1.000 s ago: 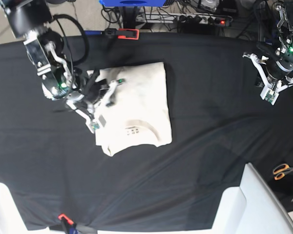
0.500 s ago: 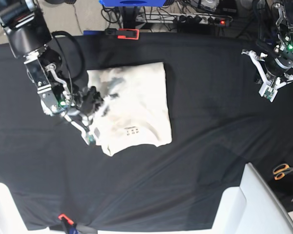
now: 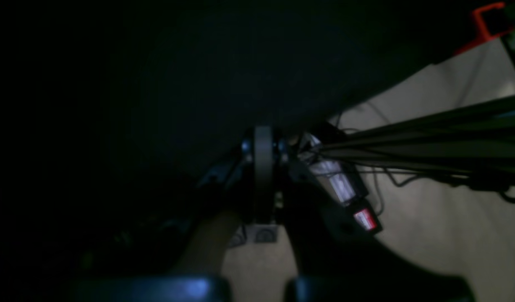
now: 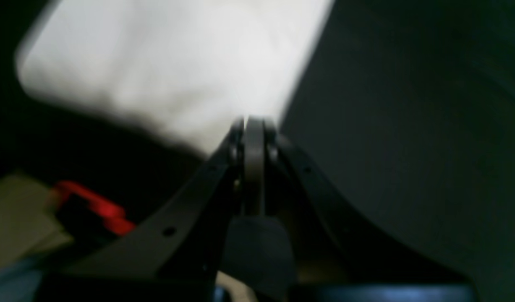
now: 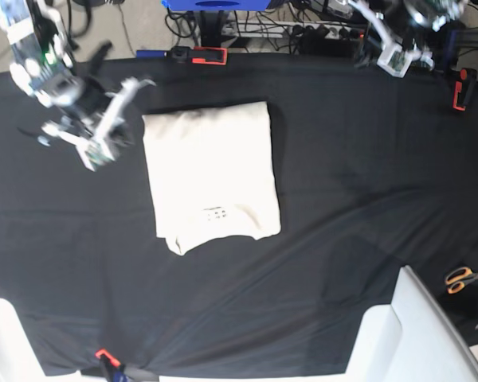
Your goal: Fold the T-shirt properly
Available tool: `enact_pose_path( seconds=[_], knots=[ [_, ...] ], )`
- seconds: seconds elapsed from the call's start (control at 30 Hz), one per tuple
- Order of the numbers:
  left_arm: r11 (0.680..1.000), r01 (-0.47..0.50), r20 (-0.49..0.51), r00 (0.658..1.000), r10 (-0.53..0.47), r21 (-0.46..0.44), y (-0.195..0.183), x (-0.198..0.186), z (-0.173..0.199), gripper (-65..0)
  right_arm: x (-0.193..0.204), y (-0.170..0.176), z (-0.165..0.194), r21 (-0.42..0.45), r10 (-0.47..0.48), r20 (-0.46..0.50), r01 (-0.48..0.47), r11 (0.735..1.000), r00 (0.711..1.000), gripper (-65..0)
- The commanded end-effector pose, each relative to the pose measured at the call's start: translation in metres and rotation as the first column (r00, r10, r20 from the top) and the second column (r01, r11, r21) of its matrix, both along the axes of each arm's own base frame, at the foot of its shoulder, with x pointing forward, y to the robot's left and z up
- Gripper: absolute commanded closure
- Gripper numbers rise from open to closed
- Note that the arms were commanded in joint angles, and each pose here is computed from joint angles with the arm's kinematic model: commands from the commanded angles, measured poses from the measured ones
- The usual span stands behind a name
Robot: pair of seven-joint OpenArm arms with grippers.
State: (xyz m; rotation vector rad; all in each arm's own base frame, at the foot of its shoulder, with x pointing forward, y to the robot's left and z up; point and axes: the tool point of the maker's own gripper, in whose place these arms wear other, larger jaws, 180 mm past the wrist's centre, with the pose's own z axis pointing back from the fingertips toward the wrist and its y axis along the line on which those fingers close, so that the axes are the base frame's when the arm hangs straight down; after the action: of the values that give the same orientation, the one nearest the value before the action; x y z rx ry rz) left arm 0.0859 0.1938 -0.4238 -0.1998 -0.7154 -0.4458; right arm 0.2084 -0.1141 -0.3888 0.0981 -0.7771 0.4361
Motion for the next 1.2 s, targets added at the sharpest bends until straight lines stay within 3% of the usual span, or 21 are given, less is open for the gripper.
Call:
enact_pose_path(
  seconds=[0.0,0.13,0.27,0.43,0.53,0.63,0.8,0.87,0.93,0.97,1.0,1.1,1.13,1.17],
  knots=[
    [0.999,0.012,0.010,1.000,-0.011,-0.034,-0.007,-0.008,0.008,0.0,-0.007,0.001,0.007,0.011,-0.006,0.015,0.006,1.000,1.000,-0.2],
    [0.999,0.010,-0.079,0.997,-0.013,-0.045,-0.011,-0.045,0.002,0.0,-0.049,-0.010,-0.015,-0.035,-0.069,-0.107,0.065,0.997,0.992,-0.2],
    [0.998,0.020,-0.192,0.981,-0.032,-0.062,-0.025,-0.085,-0.019,0.0,-0.094,-0.009,-0.033,-0.050,-0.087,-0.251,0.076,0.996,0.964,-0.2],
    [0.986,0.165,-0.428,0.889,-0.164,-0.036,-0.045,-0.170,-0.073,0.0,-0.147,-0.008,-0.053,-0.074,-0.097,-0.413,0.074,0.995,0.906,-0.2],
    [0.992,0.130,-0.502,0.858,-0.111,0.002,-0.049,-0.199,-0.098,0.0,-0.178,-0.020,-0.076,-0.089,-0.108,-0.532,0.072,0.993,0.840,-0.3],
    [0.995,0.085,-0.572,0.820,-0.040,0.052,-0.044,-0.221,-0.128,0.0,-0.210,-0.034,-0.107,-0.084,-0.149,-0.650,0.124,0.989,0.745,-0.3],
    [0.994,0.094,-0.637,0.770,-0.032,0.063,-0.047,-0.233,-0.176,0.0,-0.254,-0.059,-0.173,-0.177,-0.245,-0.783,0.173,0.969,0.571,-0.2],
    [0.992,0.111,-0.668,0.743,-0.039,0.065,-0.043,-0.239,-0.193,0.0,-0.268,-0.065,-0.203,-0.205,-0.273,-0.805,0.185,0.961,0.526,-0.3],
    [0.989,0.122,-0.692,0.722,-0.034,0.079,-0.032,-0.238,-0.206,0.0,-0.284,-0.078,-0.235,-0.248,-0.311,-0.809,0.191,0.950,0.498,-0.6],
    [0.989,0.120,-0.693,0.720,-0.028,0.085,-0.028,-0.233,-0.210,0.0,-0.291,-0.079,-0.247,-0.256,-0.320,-0.804,0.193,0.947,0.502,-0.6],
    [0.990,0.111,-0.683,0.730,-0.023,0.085,-0.024,-0.224,-0.212,0.0,-0.295,-0.083,-0.256,-0.267,-0.329,-0.786,0.193,0.944,0.524,-0.6],
    [0.994,0.080,-0.609,0.793,-0.018,0.075,-0.024,-0.188,-0.216,0.0,-0.290,-0.082,-0.265,-0.246,-0.318,-0.684,0.204,0.948,0.657,-0.8],
    [0.994,0.079,-0.589,0.808,-0.021,0.074,-0.025,-0.175,-0.218,0.0,-0.269,-0.070,-0.266,-0.197,-0.298,-0.619,0.224,0.955,0.727,-0.8],
    [0.994,0.079,-0.577,0.817,-0.022,0.073,-0.025,-0.166,-0.219,0.0,-0.259,-0.065,-0.266,-0.171,-0.292,-0.581,0.238,0.956,0.759,-0.8]
  ],
)
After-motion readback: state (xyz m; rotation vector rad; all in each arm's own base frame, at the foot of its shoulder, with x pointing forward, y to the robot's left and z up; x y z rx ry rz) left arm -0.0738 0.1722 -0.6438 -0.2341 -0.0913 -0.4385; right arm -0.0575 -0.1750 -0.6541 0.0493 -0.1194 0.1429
